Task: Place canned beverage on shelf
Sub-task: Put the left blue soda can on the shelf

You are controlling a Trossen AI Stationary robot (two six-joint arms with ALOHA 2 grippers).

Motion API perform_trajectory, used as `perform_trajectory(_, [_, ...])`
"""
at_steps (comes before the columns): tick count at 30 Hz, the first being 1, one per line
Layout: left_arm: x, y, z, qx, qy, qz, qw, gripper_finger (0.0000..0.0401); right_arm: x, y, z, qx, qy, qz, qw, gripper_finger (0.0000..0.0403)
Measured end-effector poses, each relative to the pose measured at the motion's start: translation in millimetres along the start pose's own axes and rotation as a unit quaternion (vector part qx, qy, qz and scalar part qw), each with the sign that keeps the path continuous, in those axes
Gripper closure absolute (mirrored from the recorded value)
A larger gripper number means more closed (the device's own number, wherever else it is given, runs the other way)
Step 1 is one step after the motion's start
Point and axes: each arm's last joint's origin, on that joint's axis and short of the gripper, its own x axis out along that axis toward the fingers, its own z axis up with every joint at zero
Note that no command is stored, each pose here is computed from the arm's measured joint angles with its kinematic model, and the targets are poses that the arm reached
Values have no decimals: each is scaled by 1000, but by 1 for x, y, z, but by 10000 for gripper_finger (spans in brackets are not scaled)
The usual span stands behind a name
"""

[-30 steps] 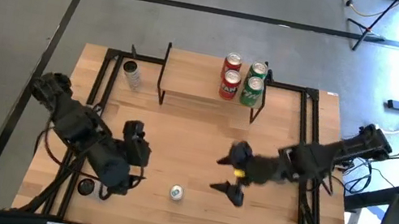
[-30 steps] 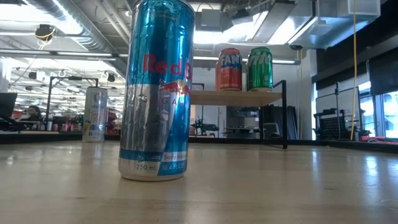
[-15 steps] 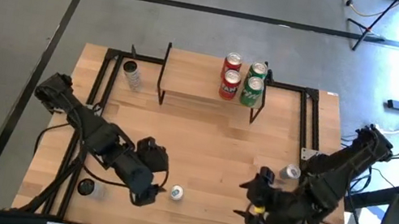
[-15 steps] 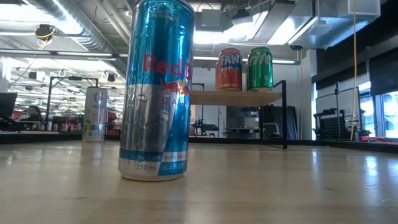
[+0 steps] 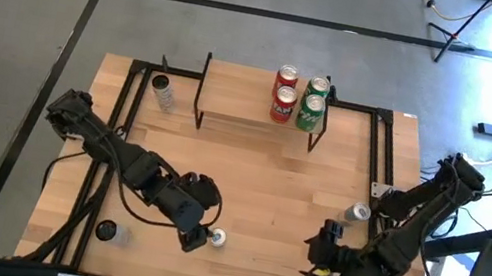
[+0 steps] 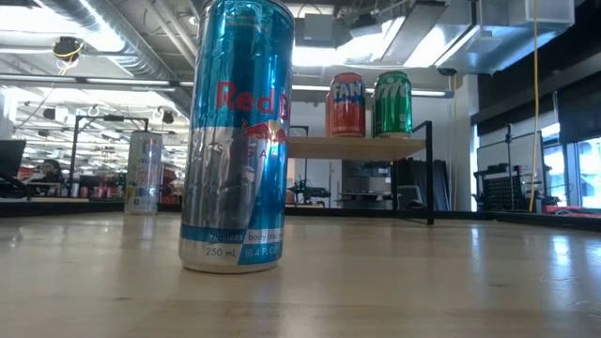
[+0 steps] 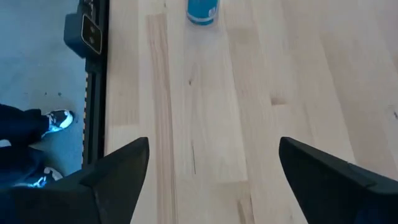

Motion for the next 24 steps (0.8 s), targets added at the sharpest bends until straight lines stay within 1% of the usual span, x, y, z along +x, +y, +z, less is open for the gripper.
perform_trajectory(6, [12,7,-8,-21,15,22,999,64,1,0,-1,-21,6,5,1000,55])
perform_trajectory(14, [25,15,-19,-77,42,42,995,64,1,0,-1,-38,8,7,999,55])
perform_trajectory(19, [35,22,-27,-94,48,61,992,64,1,0,-1,-50,8,8,999,55])
perform_trajectory(21, [40,20,-27,-91,38,42,994,64,1,0,-1,-51,8,8,999,55])
perform_trajectory(24, [47,13,-24,-74,4,-10,997,64,1,0,-1,-51,8,8,999,55])
